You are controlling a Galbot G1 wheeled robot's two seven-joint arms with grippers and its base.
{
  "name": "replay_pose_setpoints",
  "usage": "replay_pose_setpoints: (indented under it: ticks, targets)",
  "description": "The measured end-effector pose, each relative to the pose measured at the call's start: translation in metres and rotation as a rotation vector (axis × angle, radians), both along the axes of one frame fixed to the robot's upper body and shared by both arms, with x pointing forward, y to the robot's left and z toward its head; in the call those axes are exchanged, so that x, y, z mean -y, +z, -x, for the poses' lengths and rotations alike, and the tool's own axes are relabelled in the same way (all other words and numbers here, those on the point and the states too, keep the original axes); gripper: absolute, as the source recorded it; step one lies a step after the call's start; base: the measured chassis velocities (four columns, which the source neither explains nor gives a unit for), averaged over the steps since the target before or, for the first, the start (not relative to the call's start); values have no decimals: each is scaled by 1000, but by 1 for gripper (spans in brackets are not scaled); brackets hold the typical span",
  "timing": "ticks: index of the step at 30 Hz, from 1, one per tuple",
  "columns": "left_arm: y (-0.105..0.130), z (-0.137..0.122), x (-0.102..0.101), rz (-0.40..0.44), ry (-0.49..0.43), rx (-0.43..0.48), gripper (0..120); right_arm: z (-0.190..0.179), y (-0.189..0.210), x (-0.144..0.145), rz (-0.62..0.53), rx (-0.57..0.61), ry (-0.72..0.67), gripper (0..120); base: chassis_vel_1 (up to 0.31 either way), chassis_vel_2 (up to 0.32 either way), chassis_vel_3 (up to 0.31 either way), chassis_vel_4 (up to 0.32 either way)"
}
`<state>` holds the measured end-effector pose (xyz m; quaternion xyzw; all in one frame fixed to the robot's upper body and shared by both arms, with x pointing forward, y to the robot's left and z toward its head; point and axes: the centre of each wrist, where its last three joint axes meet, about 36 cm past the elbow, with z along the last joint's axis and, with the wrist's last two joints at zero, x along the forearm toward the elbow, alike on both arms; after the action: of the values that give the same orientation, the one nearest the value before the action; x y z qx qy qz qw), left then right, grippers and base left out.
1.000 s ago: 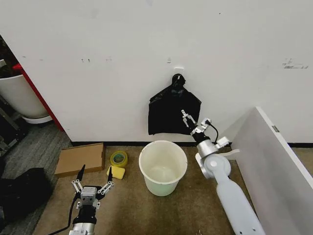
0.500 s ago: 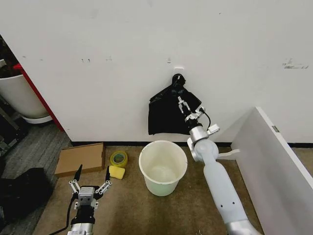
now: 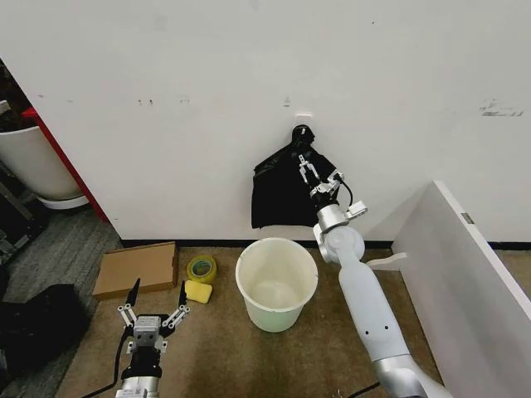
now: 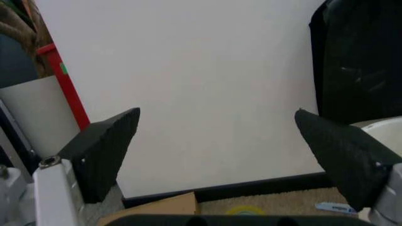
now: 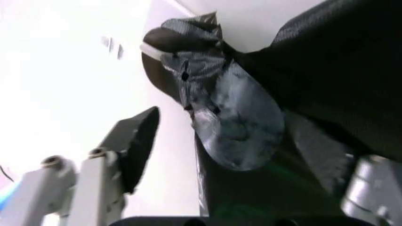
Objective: Place the garbage bag over the trash bin.
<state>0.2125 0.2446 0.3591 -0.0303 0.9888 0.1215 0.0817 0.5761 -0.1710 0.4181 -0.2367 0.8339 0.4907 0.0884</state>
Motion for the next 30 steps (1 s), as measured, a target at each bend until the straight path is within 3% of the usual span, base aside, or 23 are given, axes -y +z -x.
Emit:
replay_pose_setpoints:
  ticks: [4,7,13,15,17,19,26,30]
  targets:
    - [-1,1,-1,-3,0,-3,97,0,-1,-4,-2,0,0,57,0,0,0,0]
    - [-1,2,-3,-8,-1,-3,97,-1,-3,-4,-3,-1,-5,41,0,0,0,0]
    - [-2,2,0,-2,2,-3,97,-1,-3,-1,-12,-6,-21,24,0,0,0,0]
    - [-5,3,1,-7,0,-9,97,-1,-3,-1,-13,-12,-25,12,0,0,0,0]
    - [-5,3,1,-9,-1,-10,97,-1,-4,-1,-12,-13,-24,12,0,0,0,0]
    - [-5,4,0,-17,-5,-10,97,1,-6,-1,-9,-17,-21,1,0,0,0,0]
    - [-4,4,1,-14,4,-5,97,14,-15,9,16,-26,-21,0,0,0,0,0]
    - [-6,4,4,-10,5,-6,97,42,-33,17,153,-41,-22,0,0,0,0,0]
